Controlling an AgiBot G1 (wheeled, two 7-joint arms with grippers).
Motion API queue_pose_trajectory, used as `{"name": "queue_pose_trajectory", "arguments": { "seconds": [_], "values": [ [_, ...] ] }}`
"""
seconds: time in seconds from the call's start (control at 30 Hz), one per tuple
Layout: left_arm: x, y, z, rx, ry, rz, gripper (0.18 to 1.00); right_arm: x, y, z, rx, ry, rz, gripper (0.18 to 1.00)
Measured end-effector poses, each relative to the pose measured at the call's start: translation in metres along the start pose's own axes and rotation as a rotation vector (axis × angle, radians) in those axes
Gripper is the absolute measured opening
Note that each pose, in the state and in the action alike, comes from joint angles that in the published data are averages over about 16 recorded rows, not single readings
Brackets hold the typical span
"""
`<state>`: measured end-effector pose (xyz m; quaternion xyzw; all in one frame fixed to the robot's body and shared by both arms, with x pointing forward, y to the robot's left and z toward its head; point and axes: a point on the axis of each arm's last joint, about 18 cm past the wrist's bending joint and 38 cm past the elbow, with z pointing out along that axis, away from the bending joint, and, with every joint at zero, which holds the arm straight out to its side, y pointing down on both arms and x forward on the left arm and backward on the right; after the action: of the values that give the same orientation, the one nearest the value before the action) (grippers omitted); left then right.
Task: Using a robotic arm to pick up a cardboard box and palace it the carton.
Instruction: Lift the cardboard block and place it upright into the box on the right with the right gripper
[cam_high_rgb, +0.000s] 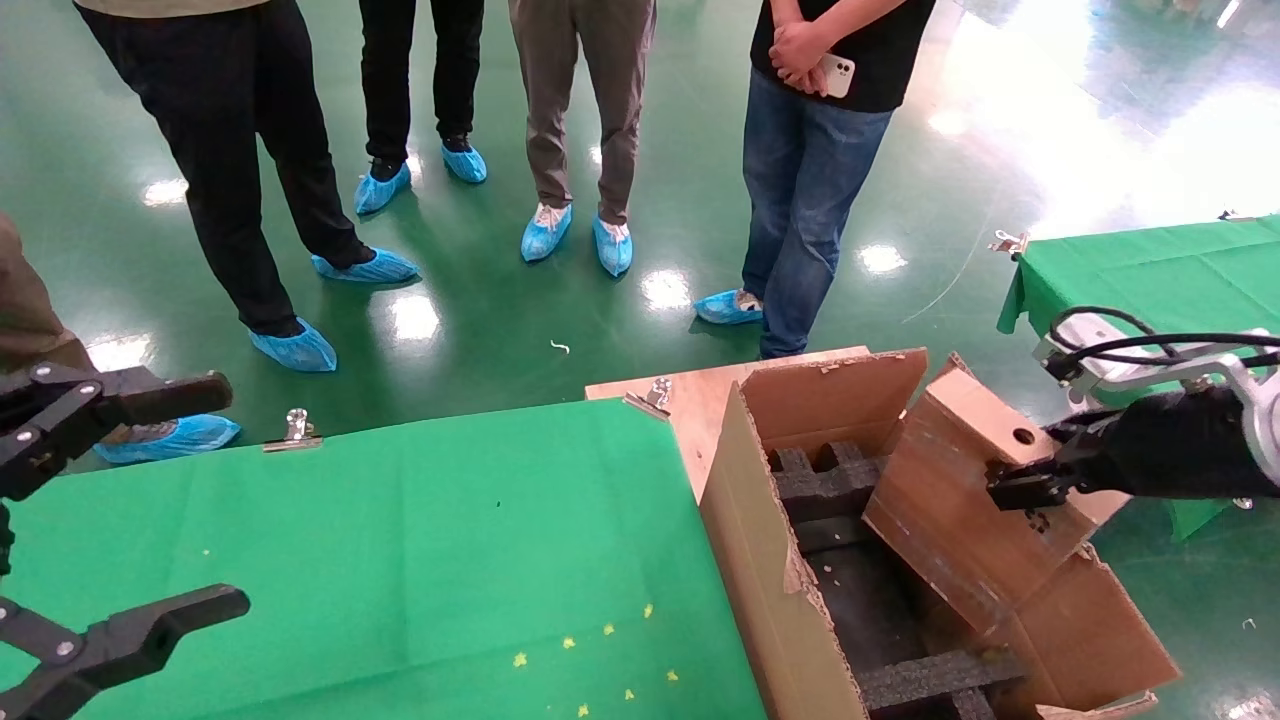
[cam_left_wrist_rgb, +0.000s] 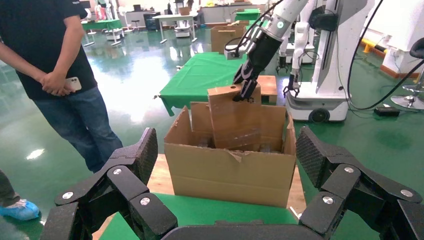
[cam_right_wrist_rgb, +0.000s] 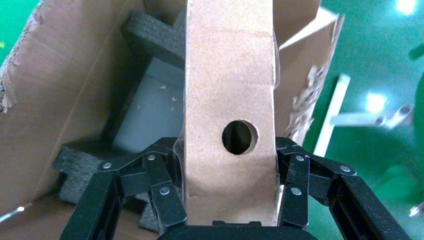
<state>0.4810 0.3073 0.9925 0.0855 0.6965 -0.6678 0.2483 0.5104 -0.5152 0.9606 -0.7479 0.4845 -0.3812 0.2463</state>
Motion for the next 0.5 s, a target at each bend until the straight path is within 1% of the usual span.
{"name": "queue_pose_trajectory", "arguments": {
  "seconds": [0.2, 0.5],
  "values": [
    [0.0000, 0.0000, 0.0000, 0.000, 0.000, 0.000, 1.001, -0.0008, 0.0020, 0.0072, -0.036, 0.021, 0.086, 0.325],
    [-0.0001, 0.0000, -0.0001, 0.000, 0.000, 0.000, 1.001, 0.0013, -0.0011, 0.0113, -0.045, 0.047, 0.128, 0.322]
  ]
}}
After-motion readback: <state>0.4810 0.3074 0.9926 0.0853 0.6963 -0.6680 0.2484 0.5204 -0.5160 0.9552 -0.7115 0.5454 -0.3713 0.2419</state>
